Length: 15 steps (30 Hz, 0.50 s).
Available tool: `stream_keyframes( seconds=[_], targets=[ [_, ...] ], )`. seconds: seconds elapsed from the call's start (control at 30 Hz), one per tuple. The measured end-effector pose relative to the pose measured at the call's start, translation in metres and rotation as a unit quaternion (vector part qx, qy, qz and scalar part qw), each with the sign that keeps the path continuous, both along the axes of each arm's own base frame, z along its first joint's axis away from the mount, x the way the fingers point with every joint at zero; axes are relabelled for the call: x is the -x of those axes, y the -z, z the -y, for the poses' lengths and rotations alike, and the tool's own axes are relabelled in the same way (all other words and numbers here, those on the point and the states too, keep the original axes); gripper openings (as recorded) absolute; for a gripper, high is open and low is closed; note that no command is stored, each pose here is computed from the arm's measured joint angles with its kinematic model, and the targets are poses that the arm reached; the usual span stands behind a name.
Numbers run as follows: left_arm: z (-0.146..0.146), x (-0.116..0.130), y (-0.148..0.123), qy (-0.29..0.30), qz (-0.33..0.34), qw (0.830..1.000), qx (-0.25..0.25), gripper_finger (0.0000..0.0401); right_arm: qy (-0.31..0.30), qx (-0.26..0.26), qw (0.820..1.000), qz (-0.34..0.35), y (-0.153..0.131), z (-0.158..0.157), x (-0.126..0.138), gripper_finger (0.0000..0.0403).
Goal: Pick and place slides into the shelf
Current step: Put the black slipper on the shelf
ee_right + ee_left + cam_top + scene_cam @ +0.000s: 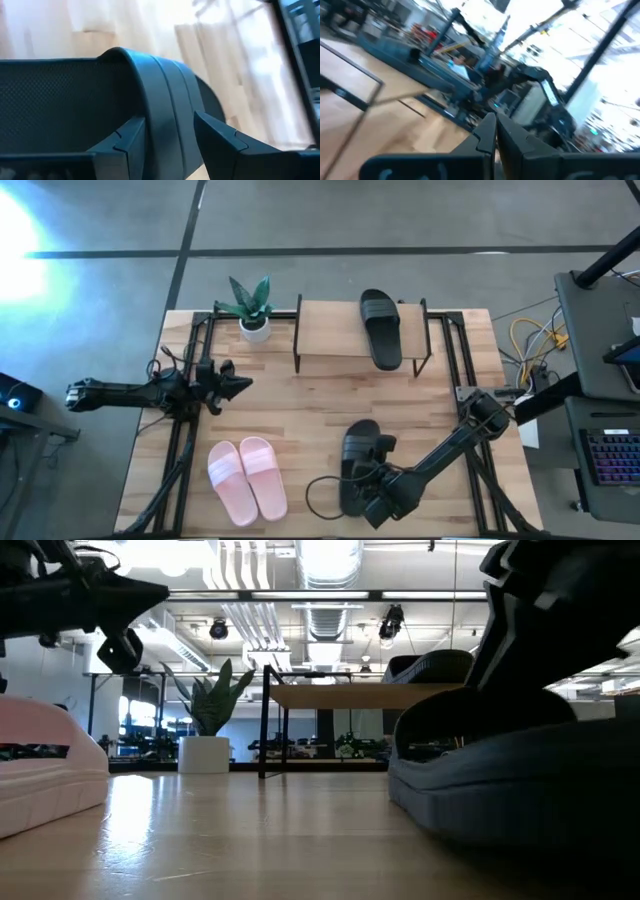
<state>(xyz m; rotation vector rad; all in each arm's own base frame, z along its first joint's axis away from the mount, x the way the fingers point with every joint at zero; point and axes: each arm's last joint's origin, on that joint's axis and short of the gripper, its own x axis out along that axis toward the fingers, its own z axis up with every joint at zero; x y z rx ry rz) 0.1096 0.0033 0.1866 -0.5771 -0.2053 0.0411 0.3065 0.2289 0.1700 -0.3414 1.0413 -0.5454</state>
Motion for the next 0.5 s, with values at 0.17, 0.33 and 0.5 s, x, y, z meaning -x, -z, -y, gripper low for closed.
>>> stream_keyframes(
  seconds=[0.17,0.33,0.5],
  targets=[
    [0.001,-0.001,-0.007,0.015,0.004,1.0,0.011,0.0,-0.026,0.059,0.998,0.009,-0.003,0.005,-0.004,0.0153],
    [0.002,-0.005,-0.009,0.017,-0.011,1.0,0.011,0.0,-0.026,0.08,0.996,0.005,-0.002,0.014,-0.009,0.0153],
    [0.002,-0.01,-0.006,0.017,-0.033,0.999,0.011,0.0,0.02,0.058,0.998,0.01,0.007,0.025,-0.009,0.0153]
  ],
)
